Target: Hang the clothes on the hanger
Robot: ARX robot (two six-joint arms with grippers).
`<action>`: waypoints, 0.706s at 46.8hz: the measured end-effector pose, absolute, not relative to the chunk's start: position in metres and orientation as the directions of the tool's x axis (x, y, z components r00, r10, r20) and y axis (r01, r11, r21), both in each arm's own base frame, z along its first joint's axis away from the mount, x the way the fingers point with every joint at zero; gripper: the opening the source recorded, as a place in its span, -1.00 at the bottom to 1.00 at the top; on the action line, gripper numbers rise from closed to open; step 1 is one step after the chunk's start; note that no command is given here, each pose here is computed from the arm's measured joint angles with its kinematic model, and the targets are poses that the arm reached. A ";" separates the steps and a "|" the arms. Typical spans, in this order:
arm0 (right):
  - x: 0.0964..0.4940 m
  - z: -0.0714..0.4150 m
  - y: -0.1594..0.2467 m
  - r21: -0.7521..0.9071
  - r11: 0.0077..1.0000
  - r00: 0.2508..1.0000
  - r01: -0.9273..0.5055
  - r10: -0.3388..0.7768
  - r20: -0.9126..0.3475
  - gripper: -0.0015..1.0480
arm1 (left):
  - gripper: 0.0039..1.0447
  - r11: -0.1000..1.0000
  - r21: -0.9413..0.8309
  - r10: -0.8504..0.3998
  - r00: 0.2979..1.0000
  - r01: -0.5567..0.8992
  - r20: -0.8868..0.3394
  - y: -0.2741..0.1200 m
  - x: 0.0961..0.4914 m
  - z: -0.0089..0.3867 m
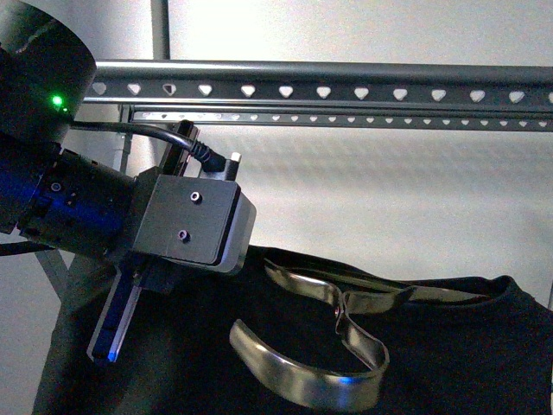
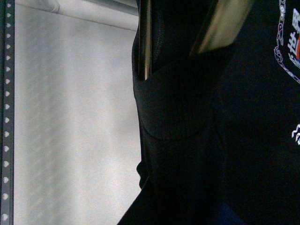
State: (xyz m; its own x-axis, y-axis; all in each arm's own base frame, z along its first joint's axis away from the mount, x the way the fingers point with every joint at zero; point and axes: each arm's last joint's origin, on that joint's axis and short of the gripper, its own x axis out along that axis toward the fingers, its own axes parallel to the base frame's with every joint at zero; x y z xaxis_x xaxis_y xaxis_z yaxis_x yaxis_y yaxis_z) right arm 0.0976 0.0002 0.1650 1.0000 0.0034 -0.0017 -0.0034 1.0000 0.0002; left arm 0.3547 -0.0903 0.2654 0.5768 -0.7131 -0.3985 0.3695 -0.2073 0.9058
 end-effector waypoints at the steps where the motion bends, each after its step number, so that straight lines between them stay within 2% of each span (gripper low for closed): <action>1: 0.098 0.165 0.000 0.001 1.000 1.000 -0.003 0.003 -0.002 0.86 | -0.93 -0.207 0.906 -0.713 0.577 0.370 -0.398 -0.090 0.355 0.265; 2: 0.098 0.165 0.000 0.001 1.000 1.000 -0.005 0.005 -0.002 0.86 | -0.93 -0.207 0.906 -0.713 0.577 0.370 -0.398 -0.090 0.355 0.265; 4: 0.098 0.165 0.000 0.025 0.991 0.987 -0.130 0.132 -0.094 0.86 | -0.93 -0.207 0.906 -0.713 0.577 0.369 -0.398 -0.090 0.355 0.265; 6: 0.103 0.169 -0.006 0.064 0.960 0.937 -0.273 0.280 -0.207 0.85 | -0.93 -0.208 0.906 -0.713 0.577 0.369 -0.399 -0.090 0.355 0.265; 10: 0.124 0.190 -0.023 0.017 0.899 0.869 -0.437 0.427 -0.249 0.86 | -0.93 -0.209 0.906 -0.716 0.573 0.368 -0.398 -0.092 0.354 0.265; 14: 0.156 0.209 -0.034 -0.249 0.836 0.863 -0.490 0.424 -0.275 0.86 | -0.93 -0.207 0.906 -0.713 0.577 0.369 -0.399 -0.090 0.355 0.265; 15: 0.160 0.211 -0.035 -0.263 0.832 0.864 -0.489 0.419 -0.279 0.85 | -0.93 -0.207 0.906 -0.712 0.578 0.369 -0.399 -0.090 0.355 0.265; 18: 0.188 0.219 -0.041 -0.476 0.723 0.865 -0.501 0.402 -0.300 0.86 | -0.93 -0.206 0.906 -0.711 0.579 0.370 -0.399 -0.089 0.355 0.265; 20: 0.199 0.220 -0.043 -0.560 0.661 0.866 -0.499 0.393 -0.308 0.86 | -0.93 -0.207 0.906 -0.711 0.579 0.370 -0.399 -0.089 0.355 0.265; 21: 0.206 0.222 -0.043 -0.627 0.601 0.866 -0.497 0.391 -0.312 0.86 | -0.93 -0.207 0.906 -0.711 0.579 0.370 -0.399 -0.089 0.355 0.265; 22: 0.210 0.222 -0.043 -0.638 0.587 0.864 -0.498 0.393 -0.314 0.86 | -0.93 -0.206 0.906 -0.711 0.579 0.370 -0.399 -0.089 0.355 0.265; 25: 0.226 0.224 -0.042 -0.737 0.451 0.851 -0.504 0.404 -0.335 0.86 | -0.93 -0.207 0.906 -0.712 0.578 0.369 -0.398 -0.090 0.355 0.265; 28: 0.249 0.225 -0.034 -0.828 0.234 0.815 -0.510 0.439 -0.378 0.86 | -0.93 -0.208 0.906 -0.714 0.576 0.369 -0.398 -0.090 0.355 0.265; 30: 0.261 0.226 -0.028 -0.848 0.129 0.789 -0.514 0.458 -0.409 0.86 | -0.93 -0.208 0.906 -0.714 0.576 0.369 -0.398 -0.090 0.355 0.265; 33: 0.272 0.228 -0.020 -0.860 0.061 0.777 -0.507 0.464 -0.426 0.85 | -0.93 -0.208 0.906 -0.713 0.577 0.369 -0.398 -0.090 0.355 0.265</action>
State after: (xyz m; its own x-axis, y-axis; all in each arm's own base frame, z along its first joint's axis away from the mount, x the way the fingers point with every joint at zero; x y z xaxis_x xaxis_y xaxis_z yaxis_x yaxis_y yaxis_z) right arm 0.2718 -0.0197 0.2275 0.7767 0.4643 -0.4256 -0.5073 0.0608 -0.8596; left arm 0.3547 -0.0903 0.2654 0.5766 -0.7133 -0.3984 0.3687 -0.2080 0.9060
